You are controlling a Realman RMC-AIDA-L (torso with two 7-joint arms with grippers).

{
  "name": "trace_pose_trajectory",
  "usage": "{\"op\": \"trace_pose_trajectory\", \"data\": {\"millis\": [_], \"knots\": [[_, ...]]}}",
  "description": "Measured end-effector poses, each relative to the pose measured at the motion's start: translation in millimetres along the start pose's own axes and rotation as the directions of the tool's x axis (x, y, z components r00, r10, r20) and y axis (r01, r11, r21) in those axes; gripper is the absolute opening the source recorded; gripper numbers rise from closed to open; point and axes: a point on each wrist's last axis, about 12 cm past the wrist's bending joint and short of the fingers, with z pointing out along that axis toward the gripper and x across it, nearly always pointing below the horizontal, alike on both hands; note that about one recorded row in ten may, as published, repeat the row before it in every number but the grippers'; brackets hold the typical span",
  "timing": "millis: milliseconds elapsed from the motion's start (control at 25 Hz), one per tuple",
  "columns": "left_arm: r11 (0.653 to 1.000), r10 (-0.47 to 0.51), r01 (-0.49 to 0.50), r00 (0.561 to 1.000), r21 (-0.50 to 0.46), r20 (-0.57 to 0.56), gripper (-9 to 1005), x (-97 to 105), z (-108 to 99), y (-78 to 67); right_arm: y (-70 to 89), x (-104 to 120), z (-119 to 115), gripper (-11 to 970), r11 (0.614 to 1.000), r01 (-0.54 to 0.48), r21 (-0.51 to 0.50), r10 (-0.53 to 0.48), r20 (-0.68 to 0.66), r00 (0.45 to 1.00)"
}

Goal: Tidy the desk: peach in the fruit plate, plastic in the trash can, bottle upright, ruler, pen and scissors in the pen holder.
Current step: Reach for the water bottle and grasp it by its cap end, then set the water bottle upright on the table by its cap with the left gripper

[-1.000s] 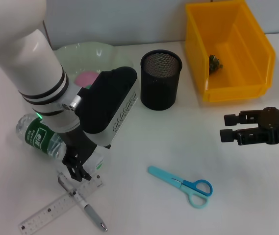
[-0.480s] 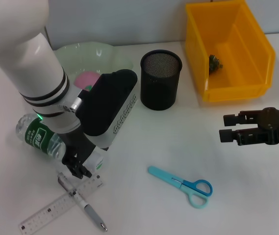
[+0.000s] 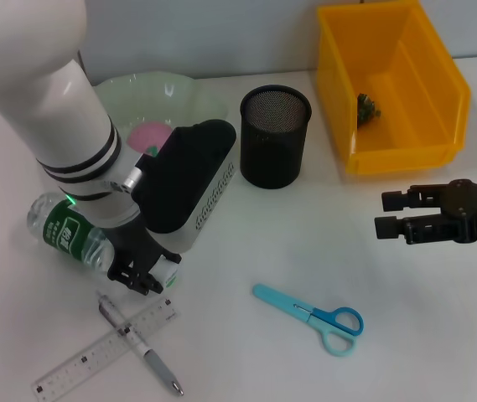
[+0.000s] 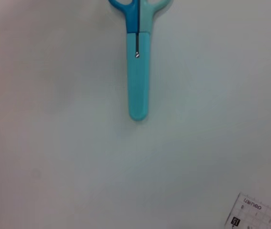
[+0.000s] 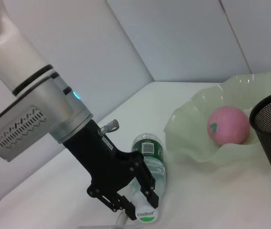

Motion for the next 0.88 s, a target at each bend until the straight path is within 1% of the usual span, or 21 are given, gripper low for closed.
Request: {"op": "trace_pose_trajectory", "data": {"millis": [80,240,520,600,640,720,760,800,840,880], "knots": [[1.0,0.004,-0.005,1.0,-0.004,-0.004,434,0,1,0.0,0.0,0,0,787,1.0,0.0,0.0,0.0,0.0,1.0],[1.0,0.007,-0.007,1.0,-0.013,-0.008,415,1,3,0.2,0.2,0,0,787,1.0,0.0,-0.002,0.0,0.001,1.0],[0.999,-0.027,0.028,0.999,-0.04,0.021,414,1,-6,3.6,-0.1,-1,-2,787,1.0,0.002,0.0,-0.002,-0.001,1.0],[0.994,-0.081,0.085,0.995,-0.064,0.066,414,7,-20,5.9,0.0,-1,-2,786,1.0,0.002,-0.001,-0.002,-0.001,1.0],[0.994,-0.081,0.085,0.995,-0.064,0.066,414,7,-20,5.9,0.0,-1,-2,786,1.0,0.002,-0.001,-0.002,-0.001,1.0],[0.99,-0.118,0.125,0.988,-0.071,0.097,413,12,-27,5.9,0.1,-1,-2,786,1.0,0.001,-0.002,-0.001,-0.001,1.0],[0.985,-0.145,0.155,0.982,-0.076,0.118,413,16,-32,5.9,0.1,-1,-2,786,1.0,-0.001,-0.003,0.001,-0.002,1.0],[0.975,-0.193,0.208,0.969,-0.084,0.157,413,23,-41,5.3,0.4,-1,-3,786,1.0,-0.005,-0.005,0.005,-0.002,1.0],[0.975,-0.193,0.208,0.969,-0.084,0.157,413,23,-41,5.3,0.4,-1,-3,786,1.0,-0.005,-0.005,0.005,-0.002,1.0],[0.97,-0.212,0.229,0.962,-0.086,0.174,413,26,-45,4.8,0.7,-2,-3,786,1.0,-0.005,-0.008,0.005,-0.003,1.0]]}}
